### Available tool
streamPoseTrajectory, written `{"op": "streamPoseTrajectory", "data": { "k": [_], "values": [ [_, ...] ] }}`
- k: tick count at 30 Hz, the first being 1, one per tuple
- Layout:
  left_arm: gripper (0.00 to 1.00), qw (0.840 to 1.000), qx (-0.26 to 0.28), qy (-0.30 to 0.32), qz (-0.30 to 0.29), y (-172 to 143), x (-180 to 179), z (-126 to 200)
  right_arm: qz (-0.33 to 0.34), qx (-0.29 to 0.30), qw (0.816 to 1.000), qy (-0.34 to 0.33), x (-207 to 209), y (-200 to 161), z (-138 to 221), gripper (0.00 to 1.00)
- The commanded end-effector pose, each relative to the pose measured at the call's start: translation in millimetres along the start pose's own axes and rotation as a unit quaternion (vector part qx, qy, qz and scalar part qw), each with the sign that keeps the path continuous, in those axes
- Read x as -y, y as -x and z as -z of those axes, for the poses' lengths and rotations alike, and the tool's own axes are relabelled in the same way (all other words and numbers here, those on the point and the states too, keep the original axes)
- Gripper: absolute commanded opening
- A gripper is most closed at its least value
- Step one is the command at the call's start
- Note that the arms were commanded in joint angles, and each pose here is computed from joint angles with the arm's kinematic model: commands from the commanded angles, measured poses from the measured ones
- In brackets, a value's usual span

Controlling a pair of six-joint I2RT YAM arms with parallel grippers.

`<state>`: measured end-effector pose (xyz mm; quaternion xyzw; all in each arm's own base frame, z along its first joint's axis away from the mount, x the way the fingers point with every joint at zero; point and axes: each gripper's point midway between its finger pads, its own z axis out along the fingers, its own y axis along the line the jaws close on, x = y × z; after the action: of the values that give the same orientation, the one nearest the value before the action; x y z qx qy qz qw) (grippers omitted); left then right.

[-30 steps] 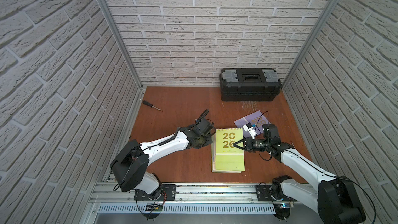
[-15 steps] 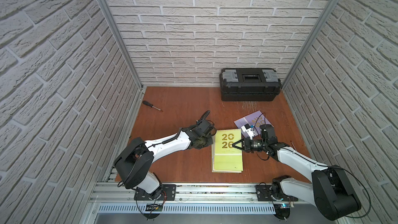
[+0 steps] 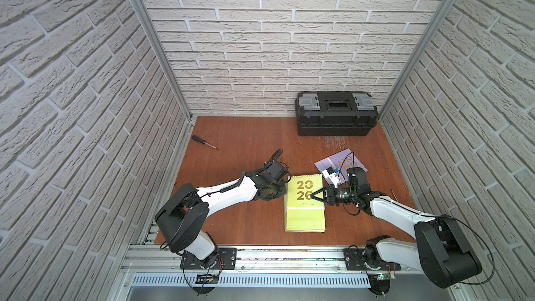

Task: Stack the calendars
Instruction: Place the calendar at the calendar.

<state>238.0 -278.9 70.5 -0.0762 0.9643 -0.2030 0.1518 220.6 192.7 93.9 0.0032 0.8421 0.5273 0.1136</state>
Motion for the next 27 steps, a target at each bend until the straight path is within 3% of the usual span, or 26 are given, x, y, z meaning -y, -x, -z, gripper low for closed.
{"op": "streamPoseTrajectory", "data": {
  "k": [1,8,15,27],
  "values": [
    [0.0,1.0,0.0,0.001,0.008,0.4,-3.6,-5.3,0.017,0.004,1.0,-0.006,0.7,1.7,-1.5,0.07],
    [0.0,1.0,-0.001,0.001,0.008,0.3,-4.2,-6.8,0.012,-0.002,1.0,-0.022,6.1,-0.7,-1.3,0.25],
    [0.0,1.0,-0.002,0.001,0.008,-0.2,-5.3,-6.6,0.011,-0.004,0.999,-0.031,7.4,0.2,-0.5,0.36],
    [0.0,1.0,-0.007,-0.003,0.011,-3.1,-4.3,-5.9,0.007,0.001,0.996,-0.088,15.2,4.5,7.8,0.43]
  ]
}}
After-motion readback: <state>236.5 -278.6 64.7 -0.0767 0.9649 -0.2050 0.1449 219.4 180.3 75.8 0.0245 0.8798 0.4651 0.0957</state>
